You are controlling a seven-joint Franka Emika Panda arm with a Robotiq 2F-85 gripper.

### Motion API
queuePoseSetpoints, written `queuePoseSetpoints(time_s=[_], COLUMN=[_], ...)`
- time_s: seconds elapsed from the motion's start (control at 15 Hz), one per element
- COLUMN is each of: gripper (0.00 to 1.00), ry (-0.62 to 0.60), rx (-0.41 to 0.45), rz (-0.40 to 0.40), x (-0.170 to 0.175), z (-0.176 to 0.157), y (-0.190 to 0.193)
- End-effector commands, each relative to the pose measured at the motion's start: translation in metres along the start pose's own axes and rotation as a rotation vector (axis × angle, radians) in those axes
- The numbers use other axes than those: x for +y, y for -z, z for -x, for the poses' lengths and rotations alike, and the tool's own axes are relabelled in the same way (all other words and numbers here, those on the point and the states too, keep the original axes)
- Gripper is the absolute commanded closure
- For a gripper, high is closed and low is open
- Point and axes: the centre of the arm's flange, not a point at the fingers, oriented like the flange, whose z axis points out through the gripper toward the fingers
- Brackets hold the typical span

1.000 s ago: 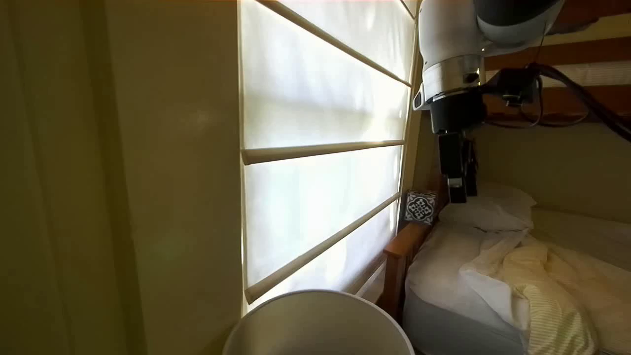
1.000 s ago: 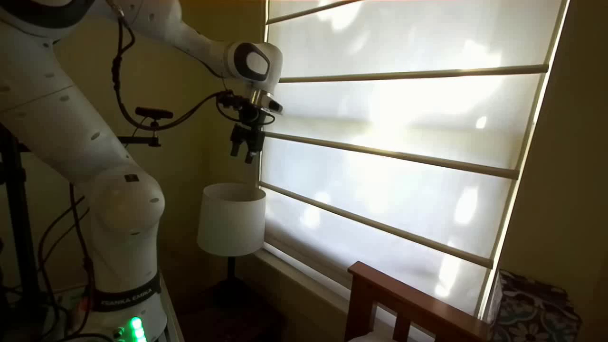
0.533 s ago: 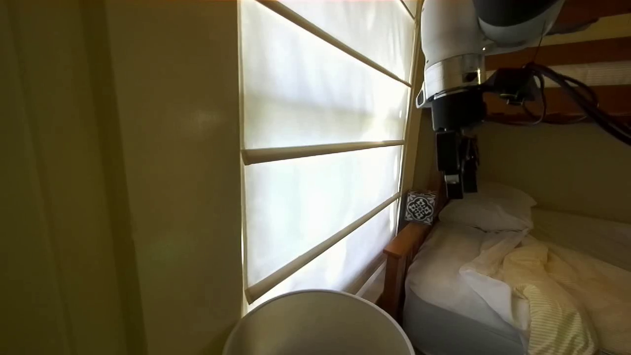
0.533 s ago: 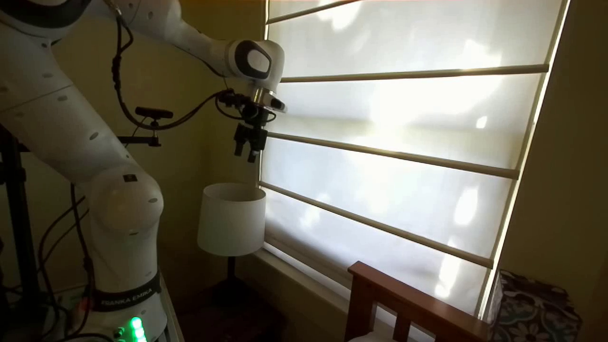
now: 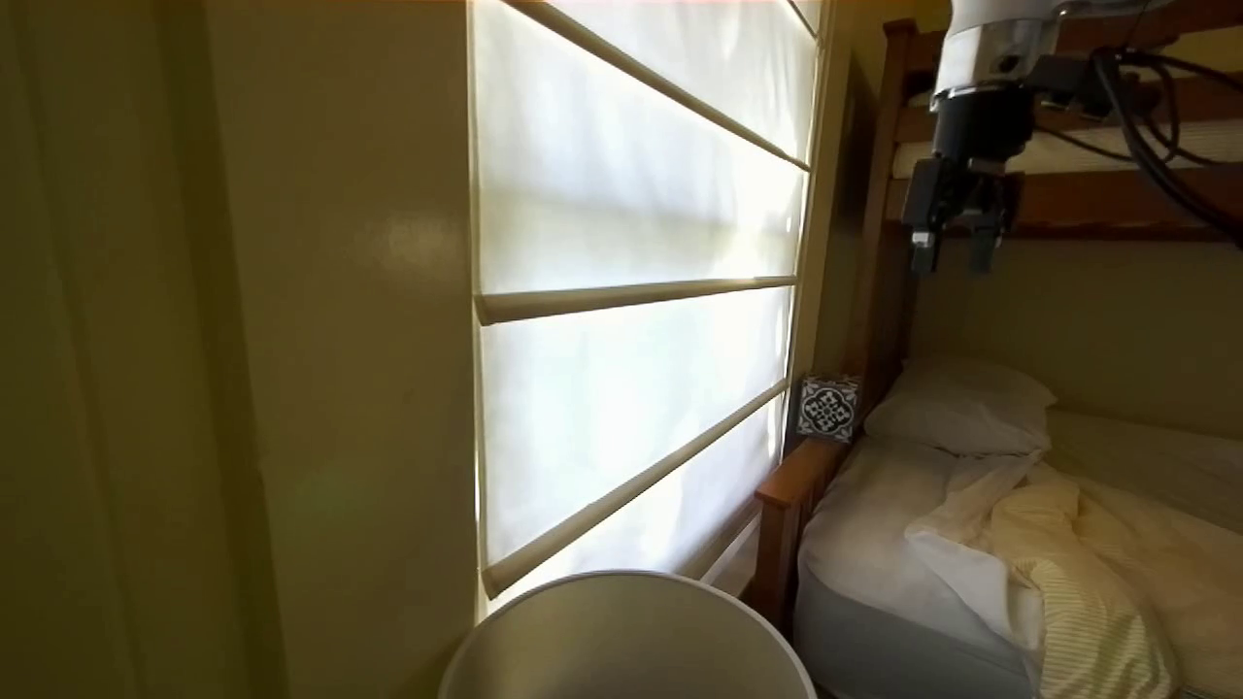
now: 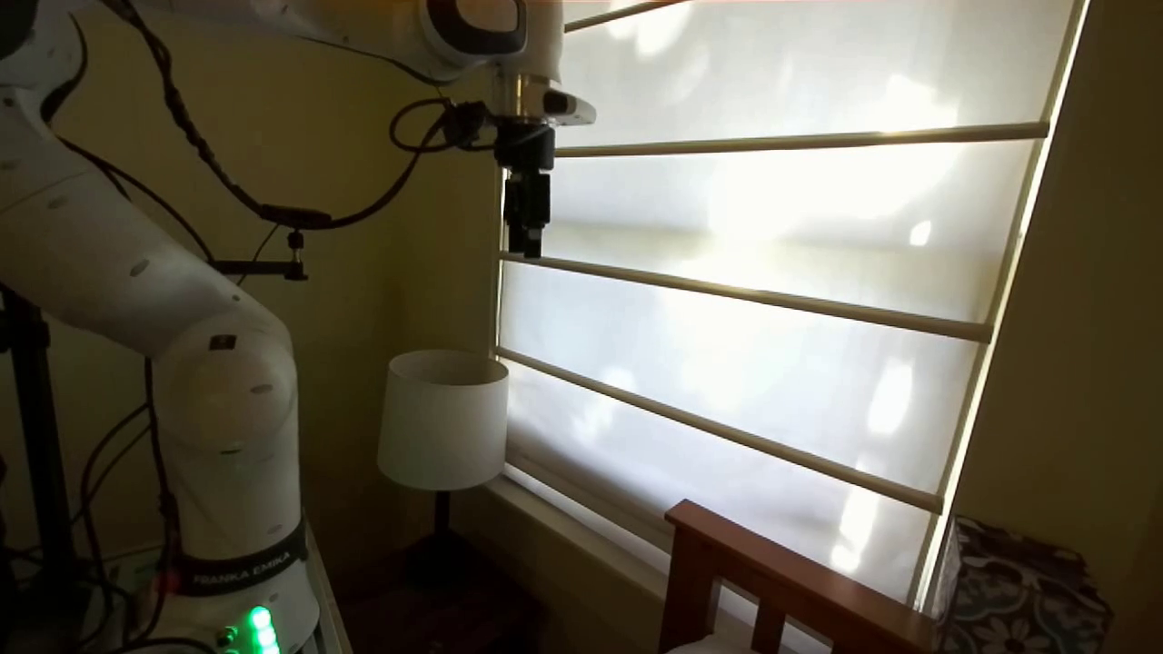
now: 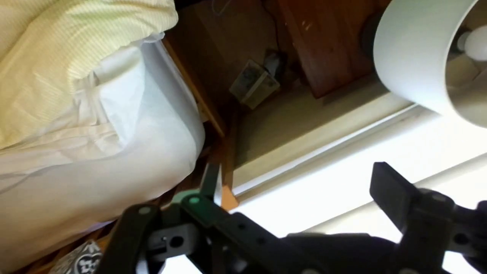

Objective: Pull the string to open the blinds

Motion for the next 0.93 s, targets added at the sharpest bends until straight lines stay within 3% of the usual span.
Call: queuePoseSetpoints(time_s=[0.0,0.07,0.13,0.47,0.53,0.87], gripper=[0.00,0.00,0.00,0.00,0.00,0.00], ry=[-0.140,-0.187,-0.111,-0.111,-0.146,-0.200], rx=[0.146,0.175,0.116,0.116,0.216,0.541], rz=[0.004,0.002,-0.012,-0.011,-0.020,-0.045], x=[0.044,0.055,0.041,0.042,0.048,0.097], z=[0.002,0.003,0.004,0.002,-0.007,-0.057], y=[0.054,0.066,0.044,0.045,0.051,0.125])
